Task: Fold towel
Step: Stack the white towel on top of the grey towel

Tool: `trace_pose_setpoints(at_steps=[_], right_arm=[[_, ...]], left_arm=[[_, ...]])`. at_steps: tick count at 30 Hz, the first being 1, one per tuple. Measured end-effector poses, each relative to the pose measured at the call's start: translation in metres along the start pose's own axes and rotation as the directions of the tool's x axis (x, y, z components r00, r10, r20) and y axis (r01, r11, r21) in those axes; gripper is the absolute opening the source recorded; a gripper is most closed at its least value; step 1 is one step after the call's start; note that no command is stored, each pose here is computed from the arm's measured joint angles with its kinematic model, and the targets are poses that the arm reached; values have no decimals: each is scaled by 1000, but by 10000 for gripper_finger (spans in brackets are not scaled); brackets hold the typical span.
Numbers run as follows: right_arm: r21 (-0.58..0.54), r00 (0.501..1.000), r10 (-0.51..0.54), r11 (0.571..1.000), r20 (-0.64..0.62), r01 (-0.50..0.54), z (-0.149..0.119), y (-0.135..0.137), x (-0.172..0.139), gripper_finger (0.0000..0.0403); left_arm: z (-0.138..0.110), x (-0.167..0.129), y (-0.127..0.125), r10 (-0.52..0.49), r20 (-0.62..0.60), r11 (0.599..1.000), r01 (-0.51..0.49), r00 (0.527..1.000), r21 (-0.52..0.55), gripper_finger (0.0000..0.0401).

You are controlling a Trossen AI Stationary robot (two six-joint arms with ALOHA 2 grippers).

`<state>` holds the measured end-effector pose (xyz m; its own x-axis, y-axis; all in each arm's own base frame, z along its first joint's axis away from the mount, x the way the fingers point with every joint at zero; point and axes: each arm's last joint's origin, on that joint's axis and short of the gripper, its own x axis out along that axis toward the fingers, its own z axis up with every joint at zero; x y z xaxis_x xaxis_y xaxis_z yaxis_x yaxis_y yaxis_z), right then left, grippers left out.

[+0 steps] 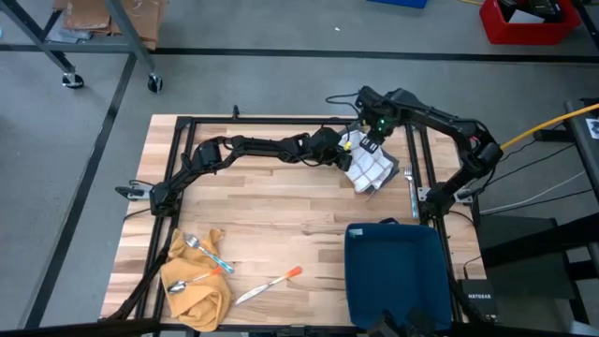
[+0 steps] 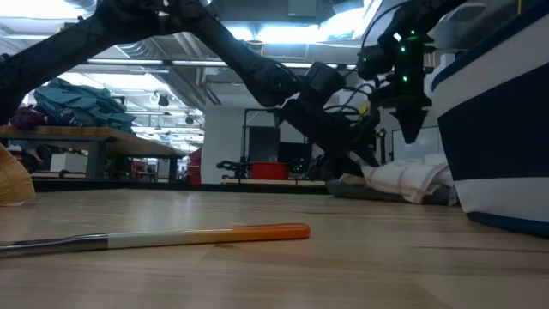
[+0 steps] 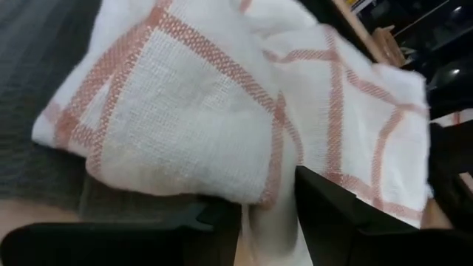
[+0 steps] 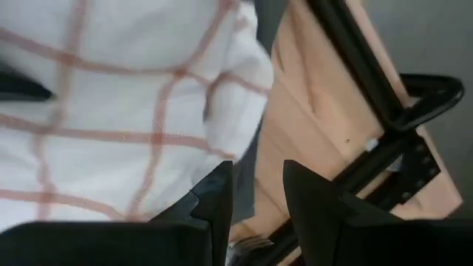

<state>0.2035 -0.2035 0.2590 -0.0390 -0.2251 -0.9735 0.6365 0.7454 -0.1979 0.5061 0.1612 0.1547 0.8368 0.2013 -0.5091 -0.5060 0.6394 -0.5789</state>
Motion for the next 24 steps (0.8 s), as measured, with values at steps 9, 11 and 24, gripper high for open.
trace_pose_setpoints(at_steps=[9, 11, 24], right_arm=[[47, 957, 287, 956, 41, -289, 3, 9, -7, 124], [38, 954, 299, 953, 22, -299, 1, 13, -1, 124], [28, 962, 267, 964, -62, -266, -20, 33, 43, 124]], left_arm=[[-3, 0, 5, 38, -44, 999, -36, 998, 27, 114], [-3, 0, 6, 40, -43, 999, -39, 998, 26, 114], [-3, -2, 16, 116, -79, 992, -112, 990, 56, 114]])
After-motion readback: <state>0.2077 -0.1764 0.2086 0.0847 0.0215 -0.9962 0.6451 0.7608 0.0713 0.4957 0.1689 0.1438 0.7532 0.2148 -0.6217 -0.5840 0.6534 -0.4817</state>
